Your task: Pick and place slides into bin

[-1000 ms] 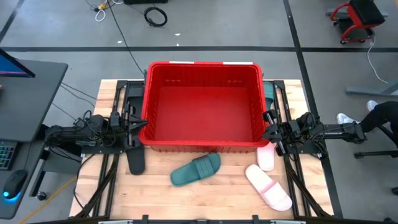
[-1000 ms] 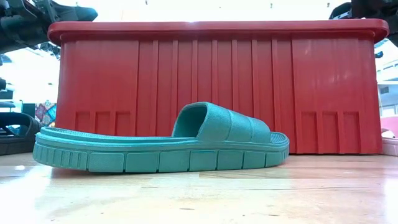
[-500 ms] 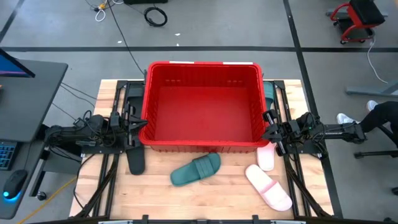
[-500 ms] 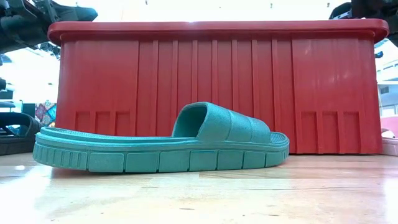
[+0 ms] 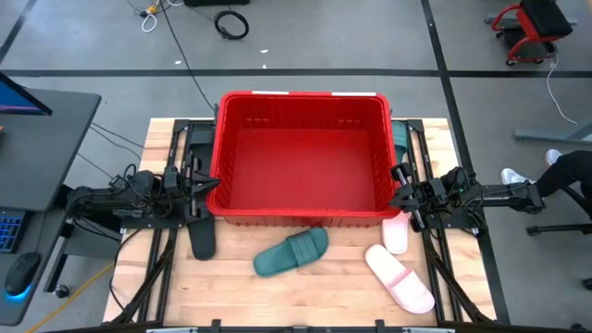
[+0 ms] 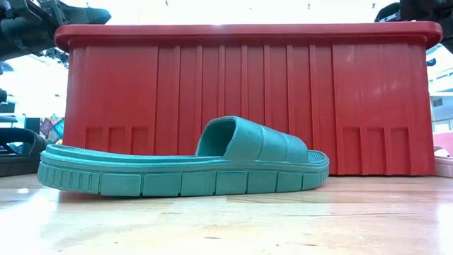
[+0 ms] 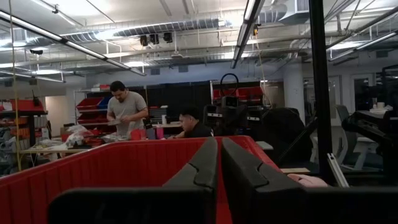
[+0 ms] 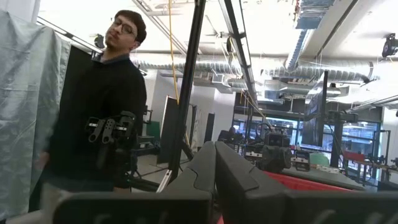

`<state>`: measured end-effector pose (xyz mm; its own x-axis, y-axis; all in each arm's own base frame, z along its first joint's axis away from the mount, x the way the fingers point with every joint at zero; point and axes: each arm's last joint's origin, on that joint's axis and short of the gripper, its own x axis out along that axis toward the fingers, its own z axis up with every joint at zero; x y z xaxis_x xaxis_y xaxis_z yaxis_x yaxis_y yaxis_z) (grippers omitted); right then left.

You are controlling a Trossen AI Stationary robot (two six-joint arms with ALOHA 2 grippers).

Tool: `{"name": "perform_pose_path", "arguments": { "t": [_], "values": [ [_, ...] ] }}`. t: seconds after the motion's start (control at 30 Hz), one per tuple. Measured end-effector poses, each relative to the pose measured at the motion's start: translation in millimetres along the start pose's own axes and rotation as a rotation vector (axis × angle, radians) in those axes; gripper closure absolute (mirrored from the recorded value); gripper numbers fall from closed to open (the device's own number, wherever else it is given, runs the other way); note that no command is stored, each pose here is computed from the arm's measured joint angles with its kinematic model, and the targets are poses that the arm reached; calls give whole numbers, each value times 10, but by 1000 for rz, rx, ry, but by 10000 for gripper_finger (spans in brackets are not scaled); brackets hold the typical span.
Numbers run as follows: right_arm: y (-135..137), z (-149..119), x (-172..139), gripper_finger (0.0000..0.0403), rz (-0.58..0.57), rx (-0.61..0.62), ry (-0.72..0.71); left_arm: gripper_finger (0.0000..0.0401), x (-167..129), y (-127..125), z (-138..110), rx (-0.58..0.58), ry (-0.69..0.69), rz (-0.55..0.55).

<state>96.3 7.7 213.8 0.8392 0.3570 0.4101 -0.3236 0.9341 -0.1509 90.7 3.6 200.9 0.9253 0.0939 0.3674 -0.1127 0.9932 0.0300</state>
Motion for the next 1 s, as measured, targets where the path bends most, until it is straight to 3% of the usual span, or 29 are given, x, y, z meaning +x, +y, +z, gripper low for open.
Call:
{"name": "perform_pose_path", "arguments": {
  "t": [0.87,1.0],
  "values": [
    [-1,1,0,389,-3,7,-1,365,0,0,0,0,0,0],
    [-33,11,-2,389,-110,57,-16,368,0,0,0,0,0,0]
  ]
}}
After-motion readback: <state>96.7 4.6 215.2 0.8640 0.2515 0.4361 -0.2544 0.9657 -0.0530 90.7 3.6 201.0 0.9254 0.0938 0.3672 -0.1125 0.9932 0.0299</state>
